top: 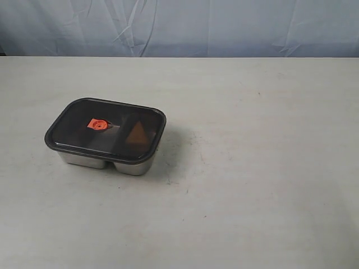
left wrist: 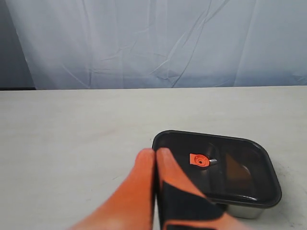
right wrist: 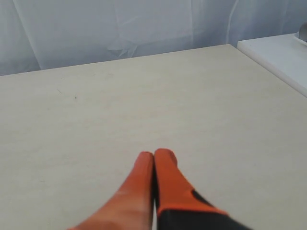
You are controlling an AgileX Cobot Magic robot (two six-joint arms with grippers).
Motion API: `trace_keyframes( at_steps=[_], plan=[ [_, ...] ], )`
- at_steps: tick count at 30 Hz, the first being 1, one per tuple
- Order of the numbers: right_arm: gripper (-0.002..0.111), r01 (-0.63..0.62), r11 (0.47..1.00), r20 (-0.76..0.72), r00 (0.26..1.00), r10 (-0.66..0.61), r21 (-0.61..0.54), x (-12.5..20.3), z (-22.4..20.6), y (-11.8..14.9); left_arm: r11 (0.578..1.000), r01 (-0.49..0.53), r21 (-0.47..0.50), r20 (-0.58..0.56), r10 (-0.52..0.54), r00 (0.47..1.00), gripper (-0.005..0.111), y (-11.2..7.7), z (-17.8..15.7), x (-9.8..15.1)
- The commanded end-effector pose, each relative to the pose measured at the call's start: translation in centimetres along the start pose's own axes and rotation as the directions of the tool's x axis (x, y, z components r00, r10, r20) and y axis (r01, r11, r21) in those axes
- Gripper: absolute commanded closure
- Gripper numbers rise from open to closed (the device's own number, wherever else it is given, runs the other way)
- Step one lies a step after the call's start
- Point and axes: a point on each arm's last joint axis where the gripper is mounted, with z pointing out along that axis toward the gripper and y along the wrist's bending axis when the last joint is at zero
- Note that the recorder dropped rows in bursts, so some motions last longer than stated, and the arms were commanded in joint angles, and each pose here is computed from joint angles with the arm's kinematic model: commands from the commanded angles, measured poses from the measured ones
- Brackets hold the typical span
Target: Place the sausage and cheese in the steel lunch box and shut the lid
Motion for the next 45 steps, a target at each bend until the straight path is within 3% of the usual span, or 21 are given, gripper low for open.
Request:
trace_keyframes(
  at_steps=[1,5,11,15,24,28,37,45],
  plan=[
    [0.109,0.000,1.000,0.019,1.000,0.000,0.003,0.0,0.0,0.0,1.000,-0.021,-0.012,-0.005,0.020,1.000,0.107,0.2,0.4,1.2],
    [0.109,0.000,1.000,0.019,1.000,0.000,0.003,0.0,0.0,0.0,0.999,-0.041,-0.004,0.004,0.041,0.999,0.107,0.3,2.1,3.9],
    [0.109,-0.002,1.000,0.022,1.000,0.002,0.003,0.0,0.0,0.0,0.997,0.003,0.077,0.190,-0.018,0.982,0.107,0.2,3.8,9.0],
    [0.109,-0.002,1.000,0.022,1.000,0.002,0.003,0.0,0.0,0.0,0.996,0.011,0.090,0.227,-0.031,0.973,0.107,0.4,4.3,11.6],
    [0.109,-0.002,1.000,0.022,1.000,0.002,0.003,0.0,0.0,0.0,0.994,-0.070,0.090,0.190,0.051,0.980,0.107,0.3,4.2,12.1],
    [0.109,-0.002,1.000,0.022,1.000,0.002,0.003,0.0,0.0,0.0,0.994,-0.050,0.099,0.127,0.037,0.991,0.107,0.3,4.2,12.7],
    [0.109,0.001,1.000,0.018,1.000,-0.001,0.004,0.0,0.0,0.0,1.000,-0.014,-0.016,0.135,0.016,0.991,0.107,0.9,4.3,12.6],
    [0.109,0.001,1.000,0.018,1.000,-0.001,0.004,0.0,0.0,0.0,1.000,-0.003,-0.026,0.154,0.007,0.988,0.107,1.0,4.2,12.4]
  ],
)
